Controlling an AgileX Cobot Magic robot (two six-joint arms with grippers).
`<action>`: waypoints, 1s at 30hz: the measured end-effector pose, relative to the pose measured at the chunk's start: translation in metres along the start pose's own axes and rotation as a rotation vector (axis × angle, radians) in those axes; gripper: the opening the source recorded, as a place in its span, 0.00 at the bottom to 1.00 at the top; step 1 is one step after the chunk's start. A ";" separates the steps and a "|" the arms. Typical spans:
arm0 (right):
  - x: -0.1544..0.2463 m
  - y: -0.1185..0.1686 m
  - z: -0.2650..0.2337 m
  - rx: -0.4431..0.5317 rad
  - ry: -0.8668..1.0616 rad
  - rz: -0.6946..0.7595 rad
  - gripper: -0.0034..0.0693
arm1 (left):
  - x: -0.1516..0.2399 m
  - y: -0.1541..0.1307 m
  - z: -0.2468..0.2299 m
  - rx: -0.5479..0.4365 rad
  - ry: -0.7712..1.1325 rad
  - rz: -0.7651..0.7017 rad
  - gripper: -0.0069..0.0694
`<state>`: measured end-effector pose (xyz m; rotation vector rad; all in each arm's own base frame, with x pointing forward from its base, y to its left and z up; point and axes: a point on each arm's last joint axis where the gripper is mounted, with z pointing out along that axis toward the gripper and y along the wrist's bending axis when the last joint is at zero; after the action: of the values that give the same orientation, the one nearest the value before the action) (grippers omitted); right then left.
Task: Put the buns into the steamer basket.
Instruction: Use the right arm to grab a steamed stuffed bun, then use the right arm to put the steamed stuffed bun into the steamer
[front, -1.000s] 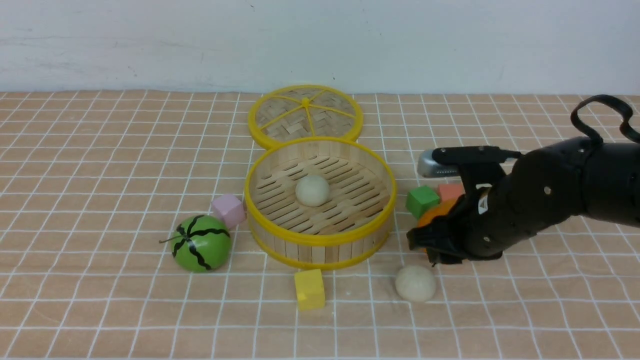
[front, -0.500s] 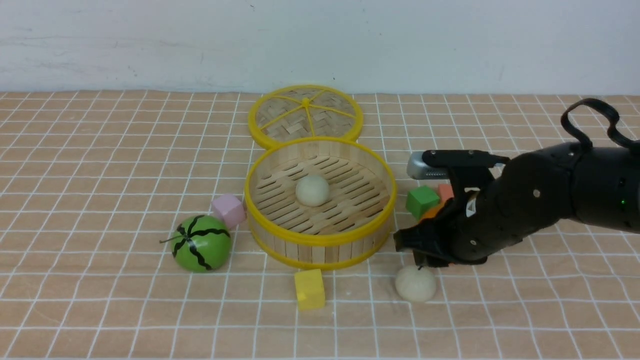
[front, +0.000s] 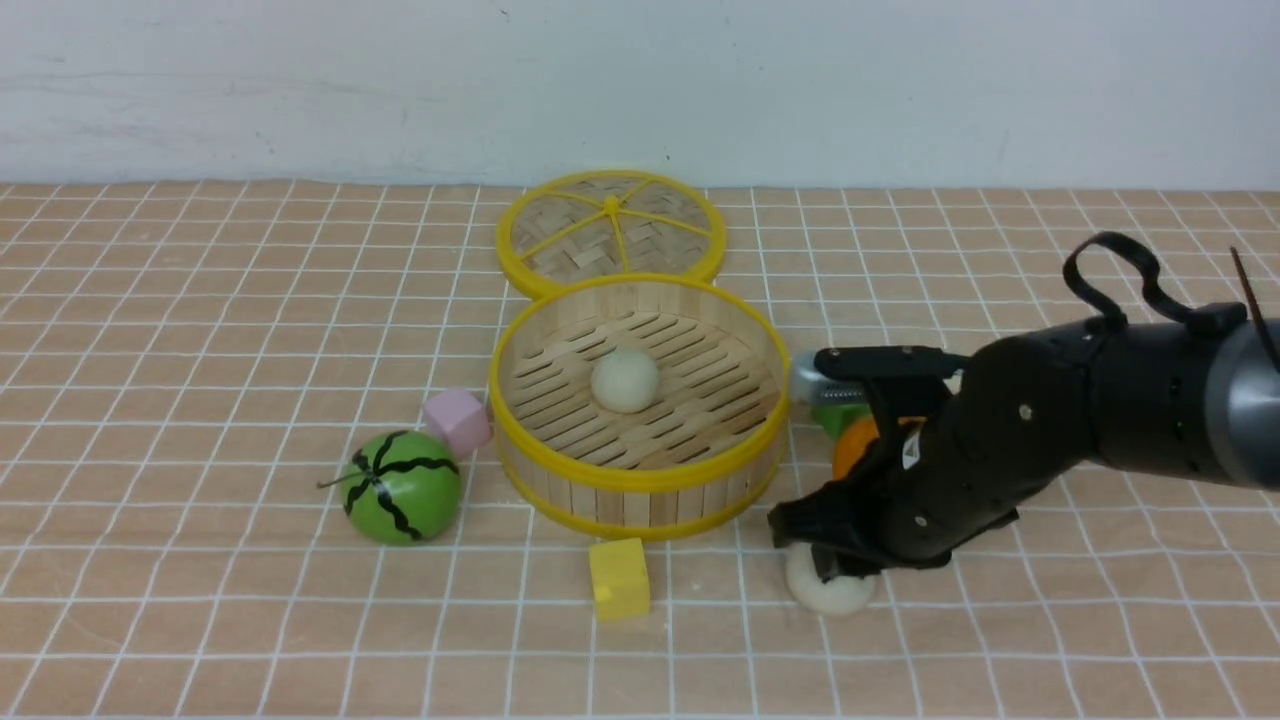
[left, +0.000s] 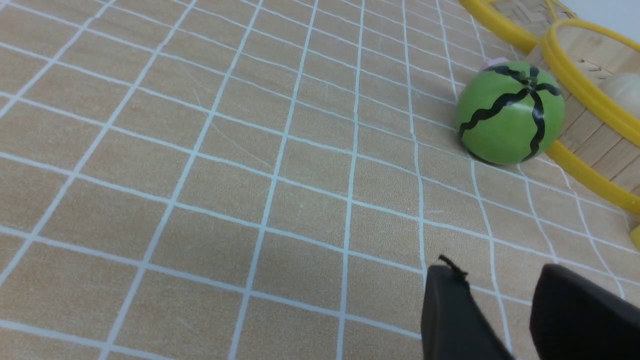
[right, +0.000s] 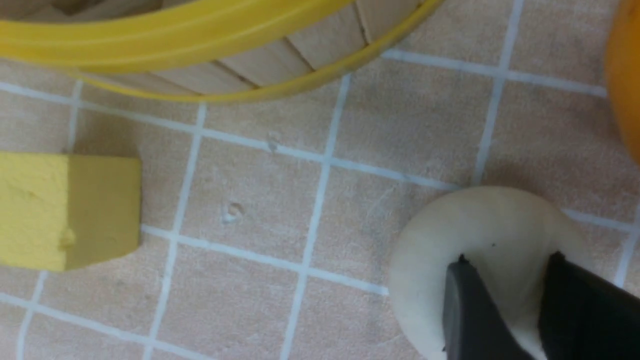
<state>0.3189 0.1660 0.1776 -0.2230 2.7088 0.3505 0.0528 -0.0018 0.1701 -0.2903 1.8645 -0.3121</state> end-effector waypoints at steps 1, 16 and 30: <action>0.000 0.000 0.000 -0.004 0.004 -0.002 0.29 | 0.000 0.000 0.000 0.000 0.000 0.000 0.40; -0.049 0.026 -0.052 -0.074 -0.054 -0.042 0.05 | 0.000 0.000 0.000 0.000 0.000 0.000 0.40; -0.093 0.040 -0.035 -0.146 -0.254 -0.068 0.05 | 0.000 0.000 0.000 0.000 0.000 0.000 0.40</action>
<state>0.3823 0.2039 0.2548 -0.2899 2.4218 0.5207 0.0528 -0.0018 0.1701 -0.2903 1.8645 -0.3121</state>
